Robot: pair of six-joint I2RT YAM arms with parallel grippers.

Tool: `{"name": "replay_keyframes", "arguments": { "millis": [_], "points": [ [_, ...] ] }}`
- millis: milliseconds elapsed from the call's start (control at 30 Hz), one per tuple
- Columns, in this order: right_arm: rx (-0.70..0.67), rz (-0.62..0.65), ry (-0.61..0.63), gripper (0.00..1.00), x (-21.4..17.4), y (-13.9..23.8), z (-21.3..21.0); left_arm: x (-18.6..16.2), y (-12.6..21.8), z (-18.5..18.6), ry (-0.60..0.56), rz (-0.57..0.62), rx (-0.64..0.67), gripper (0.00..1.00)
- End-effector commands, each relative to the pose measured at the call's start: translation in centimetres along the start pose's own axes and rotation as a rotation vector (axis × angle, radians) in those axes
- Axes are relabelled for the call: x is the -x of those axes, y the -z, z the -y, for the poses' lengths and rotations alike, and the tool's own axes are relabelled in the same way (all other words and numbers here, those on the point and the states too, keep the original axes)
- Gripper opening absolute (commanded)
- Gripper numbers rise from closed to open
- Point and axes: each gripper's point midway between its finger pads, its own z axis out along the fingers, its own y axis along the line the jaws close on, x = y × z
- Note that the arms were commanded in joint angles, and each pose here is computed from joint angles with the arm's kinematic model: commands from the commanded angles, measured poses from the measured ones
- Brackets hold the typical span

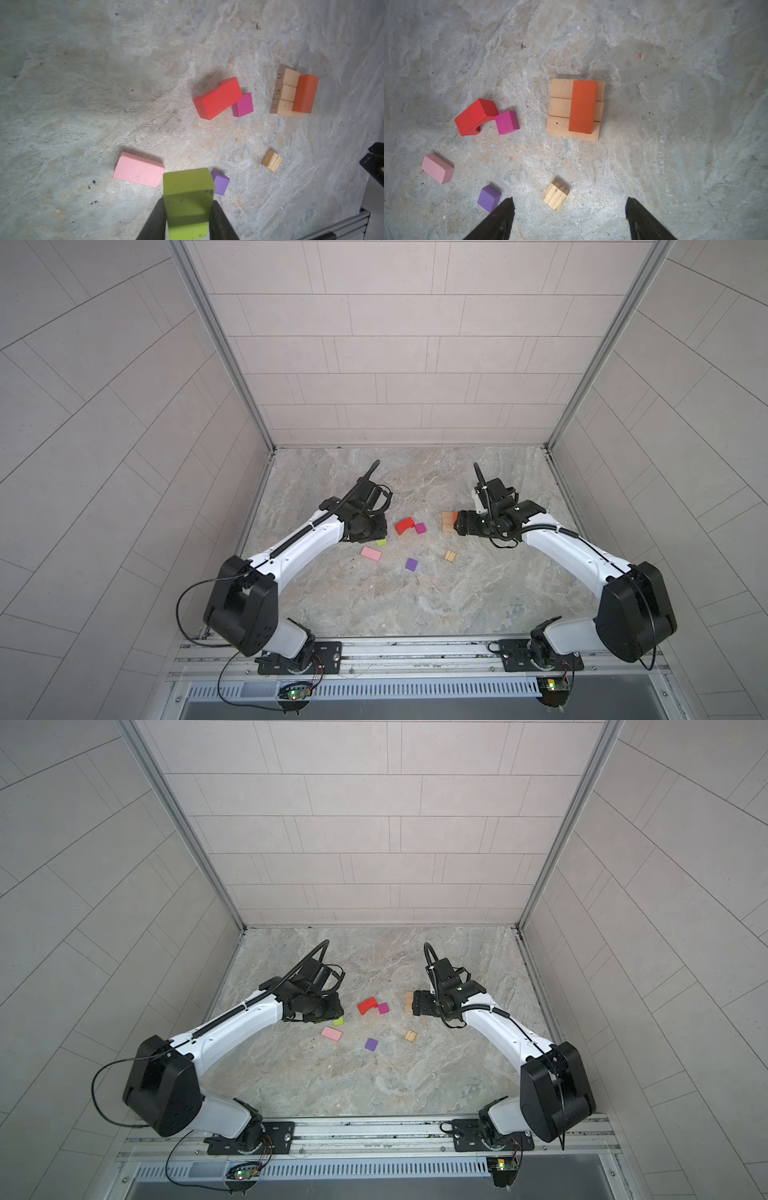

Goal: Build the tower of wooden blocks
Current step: 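Lift the lime-green block with the left gripper and carry it toward the wooden bars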

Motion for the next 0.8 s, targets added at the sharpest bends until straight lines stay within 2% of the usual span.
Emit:
{"name": "replay_keyframes", "arguments": {
  "millis": [0, 200, 567, 767],
  "points": [
    [-0.054, 0.003, 0.078, 0.87, 0.2, 0.9, 0.8, -0.2, 0.2, 2.0, -0.067, -0.071, -0.061, 0.12],
    [-0.058, 0.028, 0.106, 0.88, 0.6, 1.6, 1.2, 2.1, -0.2, 4.8, -0.080, -0.059, -0.107, 0.12],
    [-0.084, 0.012, 0.010, 0.87, 0.0, 0.6, 3.1, 4.0, -3.9, 11.5, -0.108, -0.137, -0.224, 0.14],
    [-0.029, -0.015, -0.040, 0.87, -0.1, 0.4, 3.4, 4.9, -5.9, 14.1, -0.057, -0.167, -0.302, 0.14]
  ]
}}
